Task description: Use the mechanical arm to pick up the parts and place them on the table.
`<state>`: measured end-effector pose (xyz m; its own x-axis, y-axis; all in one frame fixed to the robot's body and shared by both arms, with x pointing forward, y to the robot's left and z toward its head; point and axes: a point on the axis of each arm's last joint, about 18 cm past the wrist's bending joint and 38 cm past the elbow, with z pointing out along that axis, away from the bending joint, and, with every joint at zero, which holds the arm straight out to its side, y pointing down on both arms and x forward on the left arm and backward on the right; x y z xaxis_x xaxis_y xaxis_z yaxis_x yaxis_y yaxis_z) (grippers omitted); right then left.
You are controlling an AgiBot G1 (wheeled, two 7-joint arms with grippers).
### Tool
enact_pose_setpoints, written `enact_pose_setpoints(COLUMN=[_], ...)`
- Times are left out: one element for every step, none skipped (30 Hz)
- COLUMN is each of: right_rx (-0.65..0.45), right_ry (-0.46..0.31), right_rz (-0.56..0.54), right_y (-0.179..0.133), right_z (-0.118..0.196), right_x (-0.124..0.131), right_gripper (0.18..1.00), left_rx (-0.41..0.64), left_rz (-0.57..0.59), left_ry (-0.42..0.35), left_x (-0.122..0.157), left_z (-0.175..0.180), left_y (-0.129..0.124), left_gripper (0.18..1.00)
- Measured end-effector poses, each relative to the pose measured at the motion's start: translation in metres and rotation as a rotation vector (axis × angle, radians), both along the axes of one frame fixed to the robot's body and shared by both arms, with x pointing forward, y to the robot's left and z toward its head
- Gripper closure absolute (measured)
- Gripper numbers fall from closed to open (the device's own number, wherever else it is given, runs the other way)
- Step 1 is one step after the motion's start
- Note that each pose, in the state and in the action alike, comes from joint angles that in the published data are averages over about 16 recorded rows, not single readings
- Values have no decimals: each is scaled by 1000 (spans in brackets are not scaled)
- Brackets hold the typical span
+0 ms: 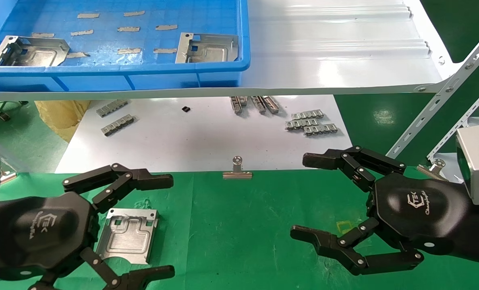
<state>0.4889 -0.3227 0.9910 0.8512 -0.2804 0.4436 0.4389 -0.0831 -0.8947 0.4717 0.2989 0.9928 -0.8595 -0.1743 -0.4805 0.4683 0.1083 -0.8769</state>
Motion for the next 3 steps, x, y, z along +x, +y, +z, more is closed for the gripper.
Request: enact_pose_setpoints(right_rx=[0, 0, 0], right_ry=[0, 0, 0], right_rz=[0, 0, 0], right_y=[0, 0, 0], right_z=[0, 0, 0], right_x=[0, 0, 0], right_gripper=[178, 178, 178], left_rx=[0, 0, -1], left_rz=[-1, -1, -2], left_ry=[0, -1, -1], left_x=[0, -1, -2], left_z=[0, 0, 0], left_y=[0, 0, 0], left_gripper=[183, 183, 183])
